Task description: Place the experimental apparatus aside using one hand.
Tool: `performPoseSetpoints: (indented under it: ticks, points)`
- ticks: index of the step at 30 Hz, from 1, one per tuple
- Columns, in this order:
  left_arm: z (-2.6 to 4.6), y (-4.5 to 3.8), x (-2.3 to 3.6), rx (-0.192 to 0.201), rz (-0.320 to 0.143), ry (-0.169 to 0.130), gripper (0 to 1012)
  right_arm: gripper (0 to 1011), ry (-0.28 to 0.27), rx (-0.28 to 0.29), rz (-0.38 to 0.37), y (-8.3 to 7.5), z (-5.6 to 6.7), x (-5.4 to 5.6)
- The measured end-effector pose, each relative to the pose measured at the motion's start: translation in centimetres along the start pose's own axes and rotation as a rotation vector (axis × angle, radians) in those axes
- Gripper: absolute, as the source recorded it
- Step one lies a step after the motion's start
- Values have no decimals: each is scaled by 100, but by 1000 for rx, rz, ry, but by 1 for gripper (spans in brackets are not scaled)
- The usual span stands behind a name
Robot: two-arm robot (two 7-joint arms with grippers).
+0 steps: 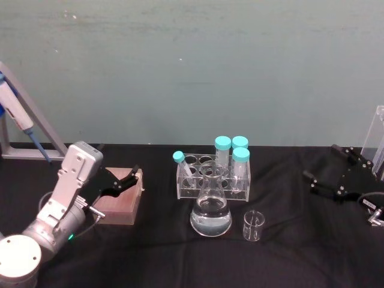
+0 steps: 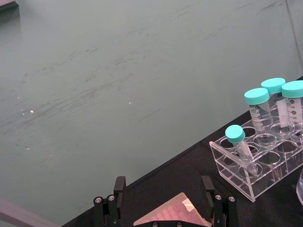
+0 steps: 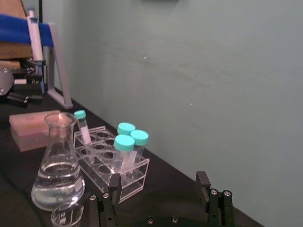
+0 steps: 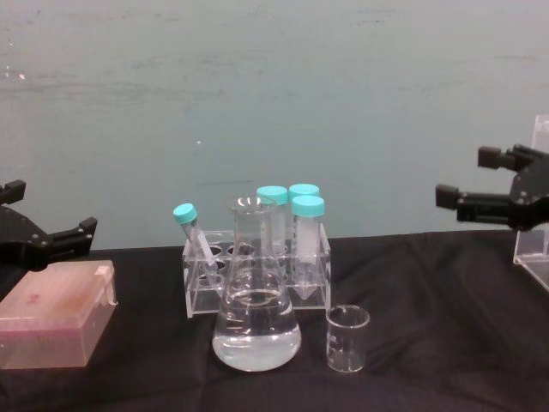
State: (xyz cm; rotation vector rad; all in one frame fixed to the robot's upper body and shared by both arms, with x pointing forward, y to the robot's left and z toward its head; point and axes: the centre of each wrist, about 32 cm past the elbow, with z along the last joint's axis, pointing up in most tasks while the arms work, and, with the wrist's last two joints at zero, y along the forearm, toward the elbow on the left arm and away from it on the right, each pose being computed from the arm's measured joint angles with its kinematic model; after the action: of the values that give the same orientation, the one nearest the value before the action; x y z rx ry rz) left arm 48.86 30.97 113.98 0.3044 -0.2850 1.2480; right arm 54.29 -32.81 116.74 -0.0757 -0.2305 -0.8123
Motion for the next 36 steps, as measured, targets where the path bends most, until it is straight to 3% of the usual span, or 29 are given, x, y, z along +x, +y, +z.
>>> performPoseSetpoints:
  ticks: [16, 36]
  points:
    - [0, 0, 0, 0, 0, 0, 1000, 1003, -1, -73, 101, 141, -107, -13]
    - [0, 0, 0, 0, 0, 0, 1000, 1003, 16, -125, 220, 383, -225, -49]
